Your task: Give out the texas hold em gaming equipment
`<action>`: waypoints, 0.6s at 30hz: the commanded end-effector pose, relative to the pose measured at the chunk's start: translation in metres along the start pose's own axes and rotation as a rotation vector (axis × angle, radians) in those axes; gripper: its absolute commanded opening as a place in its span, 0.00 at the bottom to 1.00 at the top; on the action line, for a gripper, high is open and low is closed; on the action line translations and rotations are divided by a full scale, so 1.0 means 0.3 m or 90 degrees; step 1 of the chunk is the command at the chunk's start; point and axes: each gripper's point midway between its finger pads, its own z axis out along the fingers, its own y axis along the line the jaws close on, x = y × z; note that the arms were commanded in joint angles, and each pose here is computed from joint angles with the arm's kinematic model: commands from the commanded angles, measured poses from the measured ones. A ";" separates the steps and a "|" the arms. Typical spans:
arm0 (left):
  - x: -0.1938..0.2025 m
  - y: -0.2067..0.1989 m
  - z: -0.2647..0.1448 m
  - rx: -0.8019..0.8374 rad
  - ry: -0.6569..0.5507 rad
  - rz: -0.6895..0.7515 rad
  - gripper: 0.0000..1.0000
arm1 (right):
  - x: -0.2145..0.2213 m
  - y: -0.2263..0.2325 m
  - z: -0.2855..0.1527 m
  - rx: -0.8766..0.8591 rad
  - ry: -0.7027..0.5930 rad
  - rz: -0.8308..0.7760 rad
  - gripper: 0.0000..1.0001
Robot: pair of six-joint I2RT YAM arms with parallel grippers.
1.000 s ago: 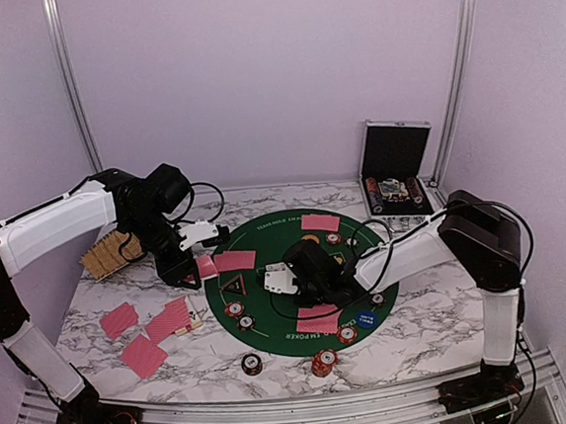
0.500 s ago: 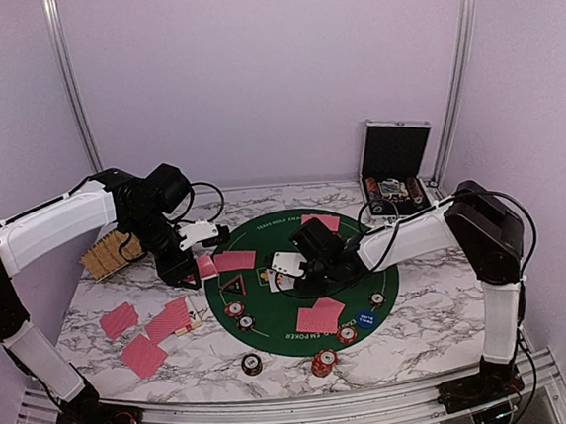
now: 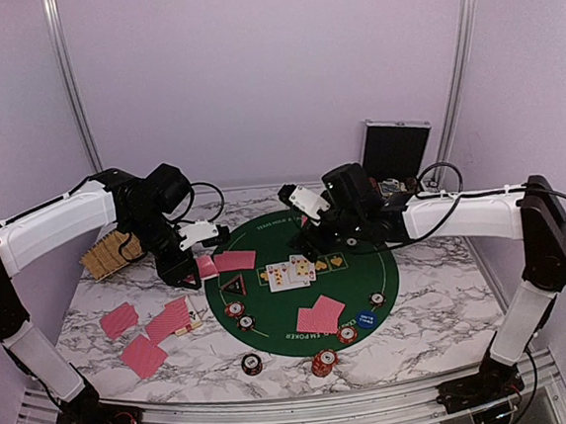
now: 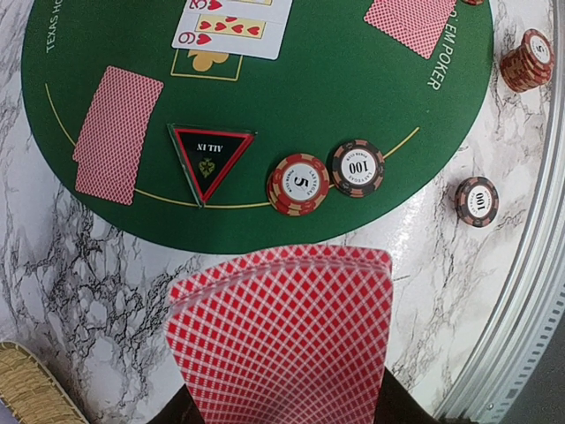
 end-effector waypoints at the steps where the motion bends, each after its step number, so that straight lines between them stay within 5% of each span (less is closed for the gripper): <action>1: -0.020 -0.008 -0.058 -0.004 -0.031 0.008 0.52 | -0.264 -0.008 -0.162 -0.261 -0.223 0.192 0.99; 5: -0.020 -0.009 -0.067 -0.007 -0.034 0.011 0.51 | -0.257 0.026 -0.120 -0.408 -0.213 0.269 0.99; 18: -0.032 -0.007 -0.080 -0.009 -0.043 0.009 0.51 | -0.214 -0.025 -0.027 -0.342 -0.140 0.455 0.99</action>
